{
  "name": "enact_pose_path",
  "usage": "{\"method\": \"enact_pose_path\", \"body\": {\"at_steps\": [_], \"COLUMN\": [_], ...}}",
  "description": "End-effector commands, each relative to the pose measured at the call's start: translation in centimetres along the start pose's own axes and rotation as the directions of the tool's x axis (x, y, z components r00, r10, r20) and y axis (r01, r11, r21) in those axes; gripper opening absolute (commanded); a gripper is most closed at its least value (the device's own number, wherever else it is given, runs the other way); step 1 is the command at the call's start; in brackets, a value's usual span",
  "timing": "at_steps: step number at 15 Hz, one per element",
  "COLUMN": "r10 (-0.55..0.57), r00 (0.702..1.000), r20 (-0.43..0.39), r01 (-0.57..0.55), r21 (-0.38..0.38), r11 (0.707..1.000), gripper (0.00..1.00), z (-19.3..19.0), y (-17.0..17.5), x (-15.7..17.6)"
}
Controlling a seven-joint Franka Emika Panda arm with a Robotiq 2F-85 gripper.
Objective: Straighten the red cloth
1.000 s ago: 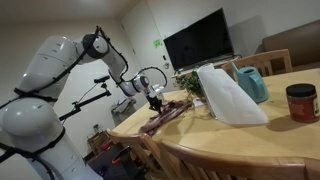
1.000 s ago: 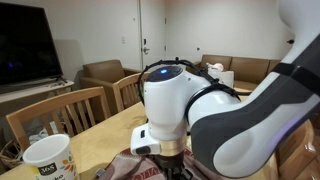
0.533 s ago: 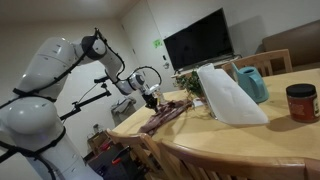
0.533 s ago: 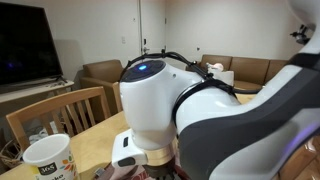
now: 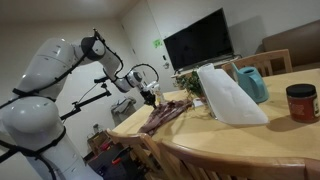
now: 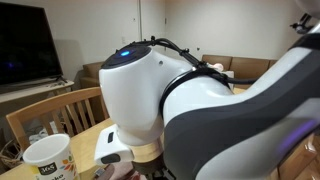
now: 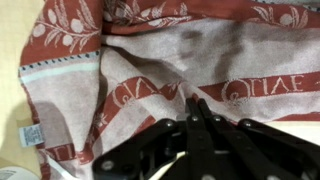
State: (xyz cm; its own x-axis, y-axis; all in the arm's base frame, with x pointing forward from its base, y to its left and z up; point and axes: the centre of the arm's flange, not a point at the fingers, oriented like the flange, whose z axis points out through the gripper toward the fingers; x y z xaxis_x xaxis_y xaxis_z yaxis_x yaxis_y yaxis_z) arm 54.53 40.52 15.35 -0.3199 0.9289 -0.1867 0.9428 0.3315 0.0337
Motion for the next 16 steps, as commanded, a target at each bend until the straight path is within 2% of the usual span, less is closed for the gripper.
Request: {"method": "enact_pose_path", "body": {"at_steps": [1,4,16], "r10": [-0.029,-0.09,-0.217], "r00": [0.999,0.992,0.956], "r20": [-0.016,-0.083,-0.199], "r01": [0.029,0.091,0.225], "r21": [0.0,0.013,0.019], "r11": [1.0,0.996,0.974], "gripper": [0.01,0.01,0.01], "z": [-0.2,0.3,1.4], "y": [0.8,0.5,-0.2], "x": [0.4,1.6,4.4]}}
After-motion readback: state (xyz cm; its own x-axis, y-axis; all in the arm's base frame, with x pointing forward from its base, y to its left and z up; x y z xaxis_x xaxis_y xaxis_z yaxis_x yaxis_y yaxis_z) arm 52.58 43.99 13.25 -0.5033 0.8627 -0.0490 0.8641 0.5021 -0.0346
